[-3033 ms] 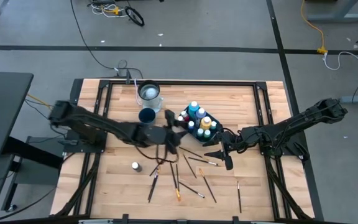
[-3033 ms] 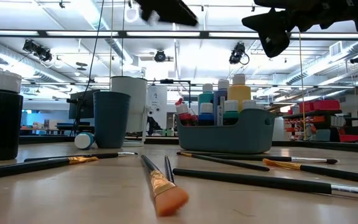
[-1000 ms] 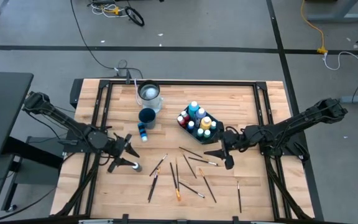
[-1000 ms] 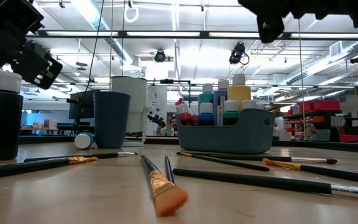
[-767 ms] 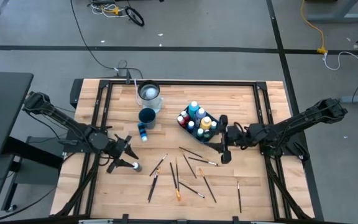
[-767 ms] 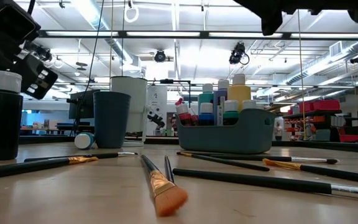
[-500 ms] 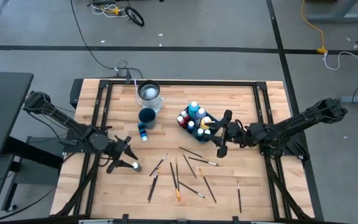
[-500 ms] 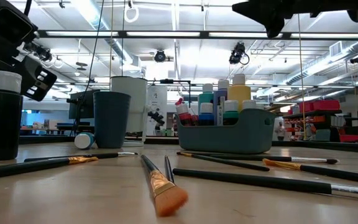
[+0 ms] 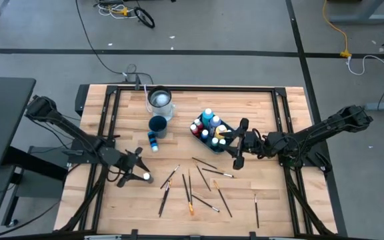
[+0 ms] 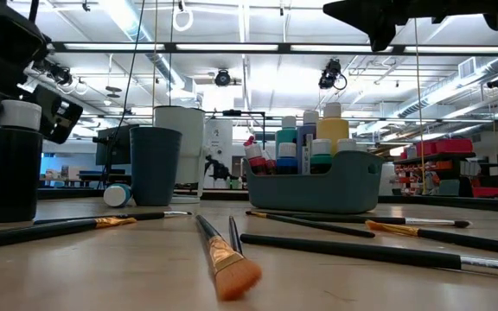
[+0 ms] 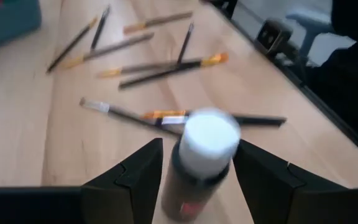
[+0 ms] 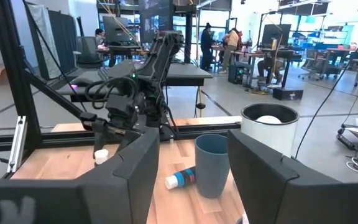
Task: Pick & Place Paint Supplies
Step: Put the black paint bottle into the blue bin
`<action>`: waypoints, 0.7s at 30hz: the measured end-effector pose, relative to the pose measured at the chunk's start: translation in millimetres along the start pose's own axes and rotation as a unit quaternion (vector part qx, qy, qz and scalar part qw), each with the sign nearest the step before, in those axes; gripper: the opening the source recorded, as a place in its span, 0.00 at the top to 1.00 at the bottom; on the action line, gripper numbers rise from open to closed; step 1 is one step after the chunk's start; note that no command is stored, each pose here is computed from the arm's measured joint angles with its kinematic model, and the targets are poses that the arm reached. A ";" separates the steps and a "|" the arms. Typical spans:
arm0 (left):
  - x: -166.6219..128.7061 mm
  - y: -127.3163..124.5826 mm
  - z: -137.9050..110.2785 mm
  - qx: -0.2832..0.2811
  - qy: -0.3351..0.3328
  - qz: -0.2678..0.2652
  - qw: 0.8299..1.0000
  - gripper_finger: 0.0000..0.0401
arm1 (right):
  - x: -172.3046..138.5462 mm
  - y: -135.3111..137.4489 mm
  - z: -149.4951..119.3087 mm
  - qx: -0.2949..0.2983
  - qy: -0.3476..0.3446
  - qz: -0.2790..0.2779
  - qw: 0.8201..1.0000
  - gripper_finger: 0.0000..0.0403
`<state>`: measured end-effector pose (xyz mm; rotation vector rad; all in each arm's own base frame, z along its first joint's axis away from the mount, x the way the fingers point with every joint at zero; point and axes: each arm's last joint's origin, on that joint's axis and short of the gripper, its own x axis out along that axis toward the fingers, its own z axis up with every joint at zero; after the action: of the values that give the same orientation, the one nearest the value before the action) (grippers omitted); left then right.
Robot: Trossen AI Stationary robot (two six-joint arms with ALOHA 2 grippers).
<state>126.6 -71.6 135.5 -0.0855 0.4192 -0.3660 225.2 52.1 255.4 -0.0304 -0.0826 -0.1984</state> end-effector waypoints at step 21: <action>9.2 -0.9 14.3 0.071 -0.065 0.051 0.994 0.69 | -0.1 -0.1 0.2 0.003 0.000 0.000 1.000 0.53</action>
<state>140.0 -75.7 145.2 0.0499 0.2670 -0.2872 225.1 52.0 255.6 -0.0252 -0.0838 -0.1986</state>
